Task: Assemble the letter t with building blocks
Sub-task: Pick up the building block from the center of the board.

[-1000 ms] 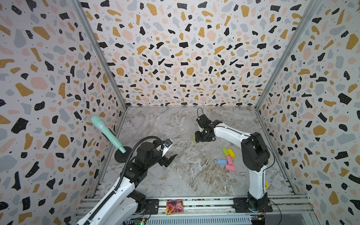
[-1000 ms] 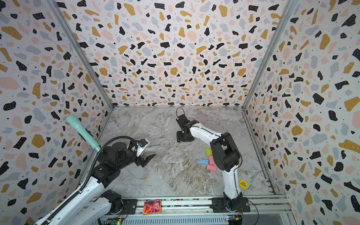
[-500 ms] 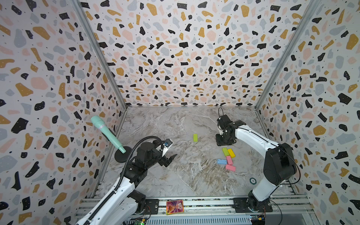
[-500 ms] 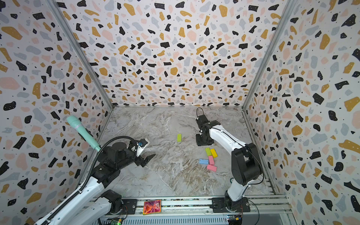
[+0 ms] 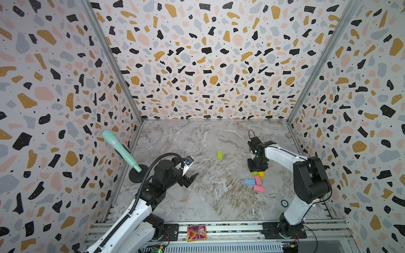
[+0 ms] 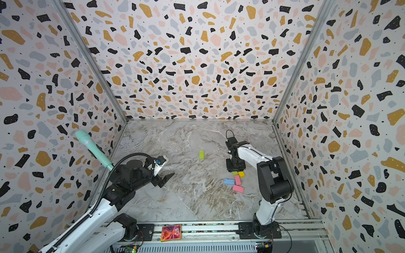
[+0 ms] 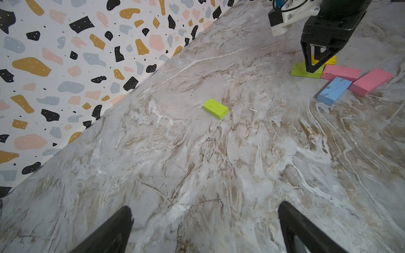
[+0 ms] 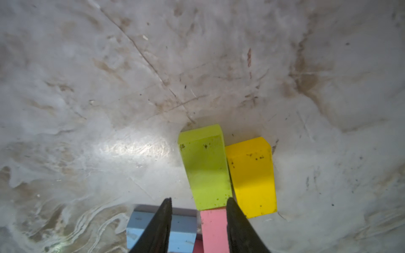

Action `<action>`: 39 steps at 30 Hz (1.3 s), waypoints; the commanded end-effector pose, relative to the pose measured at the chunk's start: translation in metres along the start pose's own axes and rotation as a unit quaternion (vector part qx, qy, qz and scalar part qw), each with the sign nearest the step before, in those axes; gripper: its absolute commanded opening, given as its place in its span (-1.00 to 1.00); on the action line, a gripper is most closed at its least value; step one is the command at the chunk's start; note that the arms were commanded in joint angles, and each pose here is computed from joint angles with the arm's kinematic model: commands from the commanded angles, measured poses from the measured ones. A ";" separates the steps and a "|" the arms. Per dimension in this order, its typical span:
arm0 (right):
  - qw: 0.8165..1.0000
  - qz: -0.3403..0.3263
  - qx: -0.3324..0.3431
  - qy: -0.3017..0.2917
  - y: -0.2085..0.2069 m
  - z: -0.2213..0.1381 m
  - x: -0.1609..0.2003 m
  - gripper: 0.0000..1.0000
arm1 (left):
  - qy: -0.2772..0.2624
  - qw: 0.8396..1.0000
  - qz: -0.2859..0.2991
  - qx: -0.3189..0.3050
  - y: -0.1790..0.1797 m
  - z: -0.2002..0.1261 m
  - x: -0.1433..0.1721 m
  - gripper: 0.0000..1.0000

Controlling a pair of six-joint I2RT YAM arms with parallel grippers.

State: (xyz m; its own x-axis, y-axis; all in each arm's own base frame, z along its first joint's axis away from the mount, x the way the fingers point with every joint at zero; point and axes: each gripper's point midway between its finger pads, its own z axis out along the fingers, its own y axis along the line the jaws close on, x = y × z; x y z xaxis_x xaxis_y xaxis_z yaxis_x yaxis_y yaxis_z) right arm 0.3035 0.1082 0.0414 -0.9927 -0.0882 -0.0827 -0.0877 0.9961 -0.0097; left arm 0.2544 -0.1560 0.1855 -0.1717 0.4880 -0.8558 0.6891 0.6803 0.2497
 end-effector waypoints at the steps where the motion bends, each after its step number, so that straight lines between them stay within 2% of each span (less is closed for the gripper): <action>1: 1.000 -0.006 0.014 -0.004 -0.006 0.004 -0.003 -0.16 | -0.013 1.000 0.010 -0.003 0.001 -0.001 -0.008 0.99; 21: 0.999 -0.037 0.015 0.004 -0.004 0.022 -0.007 -0.24 | -0.016 1.000 0.007 0.000 0.001 -0.001 -0.009 0.99; 27: 0.999 -0.050 0.017 0.008 -0.001 0.025 -0.008 -0.38 | -0.021 1.000 0.002 0.002 -0.001 -0.002 -0.011 0.99; 29: 0.998 -0.059 0.022 0.006 0.001 0.025 -0.008 -0.48 | -0.021 1.000 0.003 0.000 0.000 -0.002 -0.011 0.99; 32: 0.996 -0.078 0.037 -0.021 0.006 0.016 -0.017 -0.75 | -0.021 1.000 0.002 -0.002 0.001 -0.002 -0.011 0.99; 39: 0.978 -0.140 -0.029 -0.152 0.044 -0.035 -0.065 -1.00 | -0.021 1.000 -0.003 0.003 0.000 -0.001 -0.012 0.99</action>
State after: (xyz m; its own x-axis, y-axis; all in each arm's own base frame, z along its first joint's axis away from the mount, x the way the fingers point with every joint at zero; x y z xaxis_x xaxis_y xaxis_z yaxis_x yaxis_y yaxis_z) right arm 0.3291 0.1346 0.0341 -0.9347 -0.2969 -0.1956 -0.2919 0.9549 -0.0549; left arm 0.2545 -0.1562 0.1854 -0.1752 0.4845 -0.8571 0.6890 0.6821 0.2448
